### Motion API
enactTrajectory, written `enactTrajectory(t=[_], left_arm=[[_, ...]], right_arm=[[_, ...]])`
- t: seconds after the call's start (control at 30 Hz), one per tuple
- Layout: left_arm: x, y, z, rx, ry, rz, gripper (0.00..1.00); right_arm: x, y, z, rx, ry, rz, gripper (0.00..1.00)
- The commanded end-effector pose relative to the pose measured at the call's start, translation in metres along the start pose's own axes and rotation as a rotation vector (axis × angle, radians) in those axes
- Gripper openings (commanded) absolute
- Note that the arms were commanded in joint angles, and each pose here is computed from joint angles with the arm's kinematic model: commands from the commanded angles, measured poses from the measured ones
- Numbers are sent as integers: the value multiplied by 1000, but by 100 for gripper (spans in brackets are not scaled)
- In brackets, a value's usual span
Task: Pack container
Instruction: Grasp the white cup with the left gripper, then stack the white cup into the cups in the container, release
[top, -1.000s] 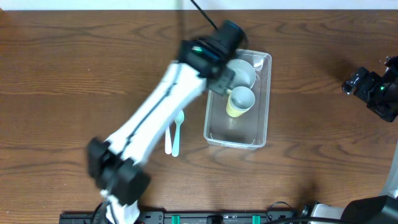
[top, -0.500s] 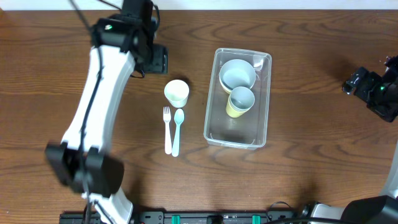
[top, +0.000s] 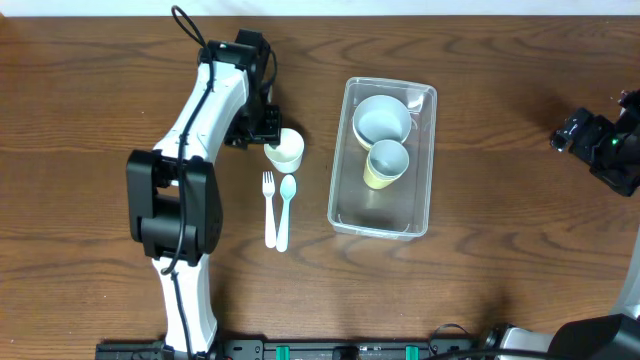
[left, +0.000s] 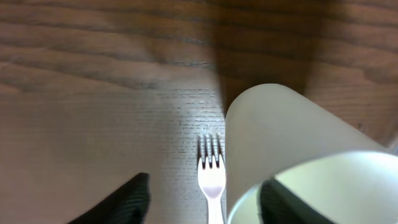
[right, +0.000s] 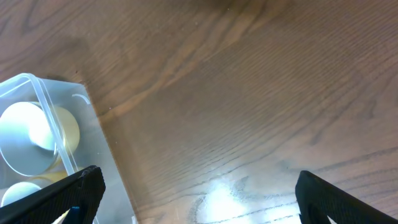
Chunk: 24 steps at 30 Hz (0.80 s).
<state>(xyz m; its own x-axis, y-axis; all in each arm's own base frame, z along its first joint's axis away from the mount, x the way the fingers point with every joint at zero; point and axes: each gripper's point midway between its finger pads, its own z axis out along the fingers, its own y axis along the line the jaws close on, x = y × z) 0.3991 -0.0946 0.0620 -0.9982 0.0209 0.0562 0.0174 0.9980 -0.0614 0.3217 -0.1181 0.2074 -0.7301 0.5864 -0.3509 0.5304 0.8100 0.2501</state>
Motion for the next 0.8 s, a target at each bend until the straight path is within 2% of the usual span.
enactTrajectory(t=[0.0, 0.17, 0.27, 0.3, 0.43, 0.57, 0.67, 0.77], left_arm=[[-1, -1, 9, 8, 18, -3, 45], [0, -11, 15, 69, 40, 67, 35], [2, -11, 13, 69, 43, 68, 9], [2, -11, 10, 68, 39, 68, 6], [1, -8, -14, 62, -6, 68, 6], [4, -14, -70, 67, -109, 87, 6], [21, -36, -121, 85, -214, 158, 6], [46, -72, -164, 107, -331, 311, 6]], right_arm=[[-1, -2, 1, 5, 3, -8, 99], [-1, -2, 1, 5, 3, -8, 99], [-1, -2, 1, 5, 3, -8, 99], [-1, -2, 1, 5, 3, -8, 99], [-1, -2, 1, 5, 2, -9, 99], [-1, -2, 1, 5, 3, -8, 99], [-1, -2, 1, 5, 3, -8, 99], [-1, -2, 1, 5, 3, -8, 99]])
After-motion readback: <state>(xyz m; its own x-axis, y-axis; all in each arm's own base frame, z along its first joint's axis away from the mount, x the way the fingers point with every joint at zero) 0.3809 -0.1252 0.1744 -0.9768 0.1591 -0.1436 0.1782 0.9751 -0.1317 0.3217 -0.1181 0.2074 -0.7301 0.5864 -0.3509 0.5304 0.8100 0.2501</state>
